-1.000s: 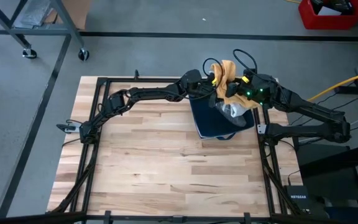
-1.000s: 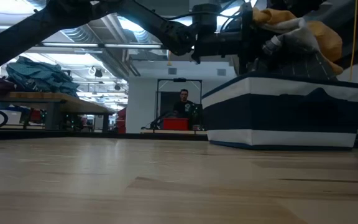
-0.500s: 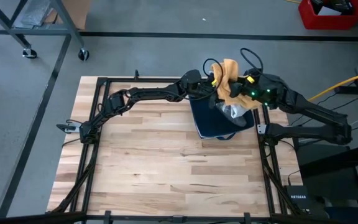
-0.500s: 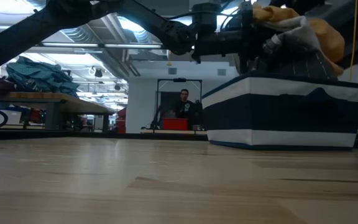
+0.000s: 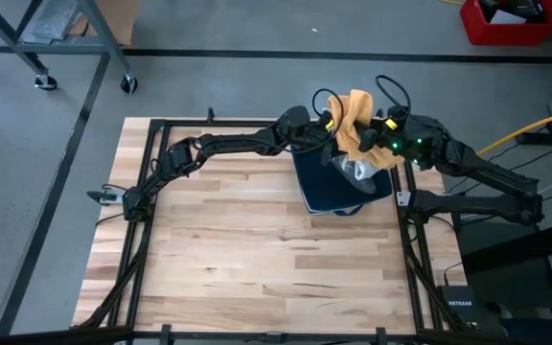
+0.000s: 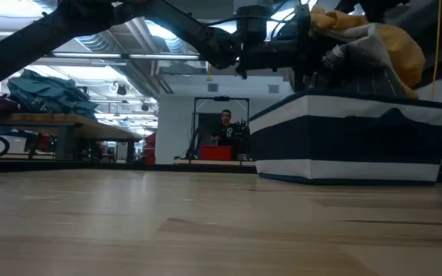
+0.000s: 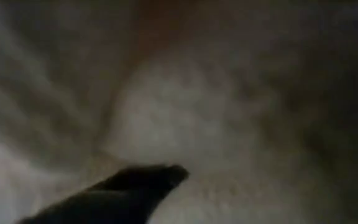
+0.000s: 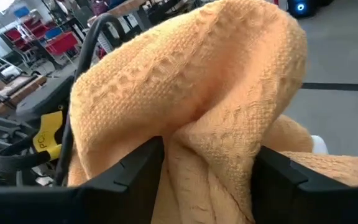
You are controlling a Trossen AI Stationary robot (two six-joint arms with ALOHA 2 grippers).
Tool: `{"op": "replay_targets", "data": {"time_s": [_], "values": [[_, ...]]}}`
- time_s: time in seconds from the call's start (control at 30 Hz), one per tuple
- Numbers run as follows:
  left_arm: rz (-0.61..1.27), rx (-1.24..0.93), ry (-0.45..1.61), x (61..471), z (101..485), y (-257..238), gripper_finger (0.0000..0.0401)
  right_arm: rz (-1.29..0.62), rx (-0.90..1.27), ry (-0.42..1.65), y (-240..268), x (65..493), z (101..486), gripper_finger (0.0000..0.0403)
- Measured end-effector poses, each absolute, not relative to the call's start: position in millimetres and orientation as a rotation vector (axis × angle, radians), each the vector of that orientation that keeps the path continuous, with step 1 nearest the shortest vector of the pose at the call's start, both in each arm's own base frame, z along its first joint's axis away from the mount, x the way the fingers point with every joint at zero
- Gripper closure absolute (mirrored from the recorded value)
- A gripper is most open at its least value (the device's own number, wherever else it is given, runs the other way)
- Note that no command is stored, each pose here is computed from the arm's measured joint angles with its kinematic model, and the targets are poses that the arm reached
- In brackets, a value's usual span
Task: Fold towel
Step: Put the stacked folded towels into the blue laundry organizer
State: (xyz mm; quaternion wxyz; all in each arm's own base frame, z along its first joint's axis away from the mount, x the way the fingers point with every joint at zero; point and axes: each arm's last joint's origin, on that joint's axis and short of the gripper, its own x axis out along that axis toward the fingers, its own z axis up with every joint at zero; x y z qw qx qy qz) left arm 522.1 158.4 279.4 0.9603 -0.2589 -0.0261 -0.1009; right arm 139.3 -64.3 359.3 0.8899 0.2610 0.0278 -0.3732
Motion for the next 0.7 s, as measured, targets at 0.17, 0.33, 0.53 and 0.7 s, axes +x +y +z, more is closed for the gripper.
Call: {"op": "replay_targets", "data": {"time_s": [0.17, 0.33, 0.53, 0.7], "values": [[-0.203, -0.526, -0.052, 522.1, 279.1, 158.8, 0.0313, -0.794, 0.488, 0.091, -64.3, 137.7, 357.9, 0.0201], [-0.200, -0.504, -0.056, 521.9, 279.2, 159.4, 0.0313, -0.795, 0.473, 0.041, -61.1, 128.4, 364.0, 0.0201], [-0.200, -0.501, -0.056, 521.9, 279.1, 159.4, 0.0313, -0.783, 0.465, -0.012, -57.4, 118.8, 370.4, 0.0201], [-0.200, -0.501, -0.056, 522.0, 279.1, 159.2, 0.0313, -0.789, 0.460, -0.030, -56.1, 114.6, 372.3, 0.0201]]}}
